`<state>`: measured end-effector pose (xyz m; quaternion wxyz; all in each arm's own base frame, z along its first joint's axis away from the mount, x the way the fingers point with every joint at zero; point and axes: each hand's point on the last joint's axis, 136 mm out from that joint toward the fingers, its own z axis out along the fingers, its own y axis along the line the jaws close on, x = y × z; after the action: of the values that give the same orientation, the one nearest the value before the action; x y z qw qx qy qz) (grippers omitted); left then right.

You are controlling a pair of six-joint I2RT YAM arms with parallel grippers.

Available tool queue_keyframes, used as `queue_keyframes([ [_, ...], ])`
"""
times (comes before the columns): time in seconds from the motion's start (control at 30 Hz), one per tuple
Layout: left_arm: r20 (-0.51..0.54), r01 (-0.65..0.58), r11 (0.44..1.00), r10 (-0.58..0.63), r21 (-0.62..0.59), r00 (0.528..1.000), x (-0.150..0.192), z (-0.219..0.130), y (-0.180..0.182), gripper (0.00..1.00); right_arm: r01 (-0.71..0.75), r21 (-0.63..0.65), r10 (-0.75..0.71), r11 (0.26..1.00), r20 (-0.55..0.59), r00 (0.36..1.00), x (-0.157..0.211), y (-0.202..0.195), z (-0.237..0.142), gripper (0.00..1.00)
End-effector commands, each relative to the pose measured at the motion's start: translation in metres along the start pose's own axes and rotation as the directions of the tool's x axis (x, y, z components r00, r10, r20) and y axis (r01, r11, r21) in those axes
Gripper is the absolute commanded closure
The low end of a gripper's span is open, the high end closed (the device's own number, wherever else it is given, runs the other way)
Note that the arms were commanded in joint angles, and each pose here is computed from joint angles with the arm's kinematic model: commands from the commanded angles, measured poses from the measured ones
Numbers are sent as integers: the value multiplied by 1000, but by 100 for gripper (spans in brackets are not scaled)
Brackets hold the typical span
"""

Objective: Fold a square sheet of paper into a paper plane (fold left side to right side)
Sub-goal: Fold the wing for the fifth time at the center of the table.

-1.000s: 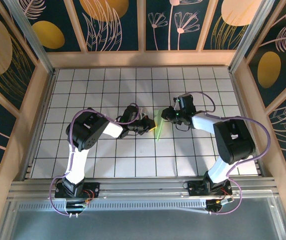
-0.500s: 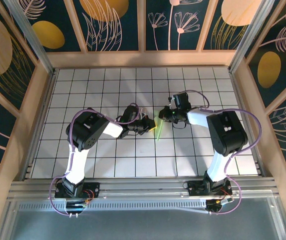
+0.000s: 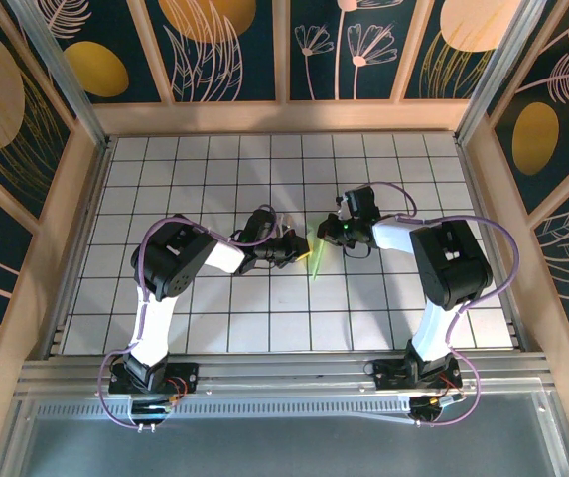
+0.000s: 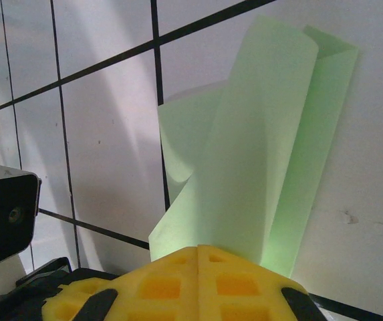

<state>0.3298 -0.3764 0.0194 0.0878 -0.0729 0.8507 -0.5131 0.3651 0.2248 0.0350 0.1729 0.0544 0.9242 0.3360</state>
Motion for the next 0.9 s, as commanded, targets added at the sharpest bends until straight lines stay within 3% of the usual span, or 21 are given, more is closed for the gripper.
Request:
queue_keyframes([
  [0.0,21,71,978,-69,-194,997,5,4,66,100,-5,38,6,999,-16,1000,9,-14,6,100],
  [0.87,19,75,979,-73,-187,997,6,3,65,98,-38,91,44,995,-69,997,31,-42,14,100],
])
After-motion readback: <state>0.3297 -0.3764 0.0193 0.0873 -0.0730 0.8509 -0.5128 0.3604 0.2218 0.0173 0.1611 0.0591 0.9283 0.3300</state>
